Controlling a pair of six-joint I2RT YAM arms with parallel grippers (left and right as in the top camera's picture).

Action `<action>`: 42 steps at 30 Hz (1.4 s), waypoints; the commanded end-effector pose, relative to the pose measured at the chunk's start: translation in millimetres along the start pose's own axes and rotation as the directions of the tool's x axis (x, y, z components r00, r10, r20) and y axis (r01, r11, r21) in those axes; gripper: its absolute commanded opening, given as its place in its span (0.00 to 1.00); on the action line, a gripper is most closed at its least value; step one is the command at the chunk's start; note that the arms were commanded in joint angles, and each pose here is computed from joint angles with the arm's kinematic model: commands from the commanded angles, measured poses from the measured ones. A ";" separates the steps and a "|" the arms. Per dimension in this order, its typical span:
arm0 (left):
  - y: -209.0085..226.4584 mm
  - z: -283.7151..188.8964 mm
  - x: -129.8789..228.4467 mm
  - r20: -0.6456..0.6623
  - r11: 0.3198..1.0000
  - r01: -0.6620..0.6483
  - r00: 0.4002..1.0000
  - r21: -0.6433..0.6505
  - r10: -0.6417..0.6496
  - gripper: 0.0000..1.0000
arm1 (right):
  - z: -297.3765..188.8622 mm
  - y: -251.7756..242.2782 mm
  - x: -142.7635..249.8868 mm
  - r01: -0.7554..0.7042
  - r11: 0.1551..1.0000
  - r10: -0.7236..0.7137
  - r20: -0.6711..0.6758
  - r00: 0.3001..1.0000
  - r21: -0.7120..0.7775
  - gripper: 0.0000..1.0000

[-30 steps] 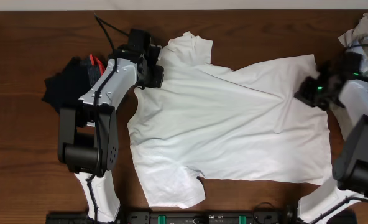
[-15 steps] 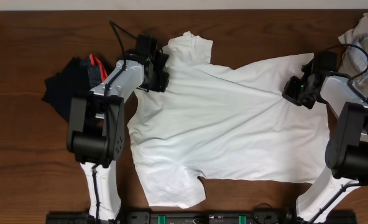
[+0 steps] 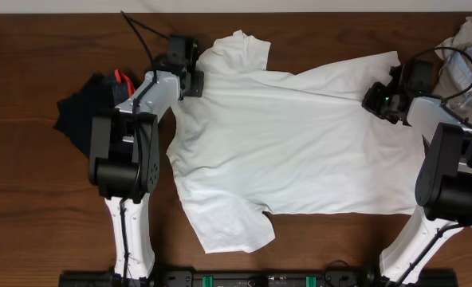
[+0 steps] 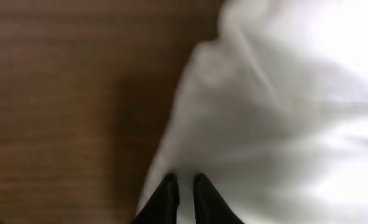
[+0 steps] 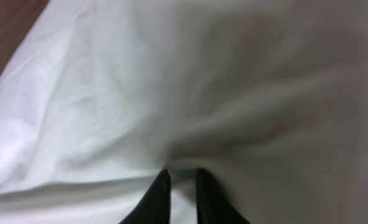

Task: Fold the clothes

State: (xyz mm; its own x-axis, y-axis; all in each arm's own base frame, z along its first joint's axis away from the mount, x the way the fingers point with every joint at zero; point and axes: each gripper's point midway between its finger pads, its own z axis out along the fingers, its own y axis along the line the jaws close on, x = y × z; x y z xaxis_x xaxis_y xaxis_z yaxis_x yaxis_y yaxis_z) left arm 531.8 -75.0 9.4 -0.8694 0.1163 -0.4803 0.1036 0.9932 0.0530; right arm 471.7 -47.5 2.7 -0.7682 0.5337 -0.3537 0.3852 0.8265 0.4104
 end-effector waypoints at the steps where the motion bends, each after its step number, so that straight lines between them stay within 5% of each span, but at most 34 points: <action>1: 11.0 -25.4 -46.5 0.073 0.999 0.011 0.997 -0.038 -0.008 0.13 | 4.0 11.4 0.8 0.026 0.998 -0.028 -0.036 0.999 -0.056 0.30; 5: 14.6 -69.8 -74.9 0.058 0.999 -0.028 0.998 -0.042 0.031 0.17 | -22.6 22.7 -8.0 0.081 0.992 -0.086 -0.046 0.995 -0.102 0.43; 15: 20.8 -220.0 -72.4 0.028 0.999 -0.025 0.999 -0.033 0.026 0.21 | -150.6 55.0 -15.5 0.181 0.974 -0.176 0.048 0.983 -0.138 0.52; 27: 36.9 -379.0 13.7 -0.007 0.996 0.080 0.997 -0.046 -0.081 0.25 | -270.4 73.8 32.1 0.208 0.971 -0.195 0.111 0.975 -0.121 0.68; 42: 70.1 -432.1 130.6 -0.065 0.947 0.232 0.965 -0.223 -0.252 0.22 | -287.5 63.0 78.0 0.205 0.974 -0.208 -0.015 0.978 -0.098 0.64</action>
State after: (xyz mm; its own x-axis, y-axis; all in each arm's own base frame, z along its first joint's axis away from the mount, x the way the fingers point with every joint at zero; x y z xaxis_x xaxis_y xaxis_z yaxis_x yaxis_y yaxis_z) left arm 256.5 -6.2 341.5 -0.8784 -0.0778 -0.4715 -0.1303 0.9883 0.0796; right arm 291.4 -4.5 238.4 -0.8377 0.3743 -0.3977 0.1928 0.8840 0.4260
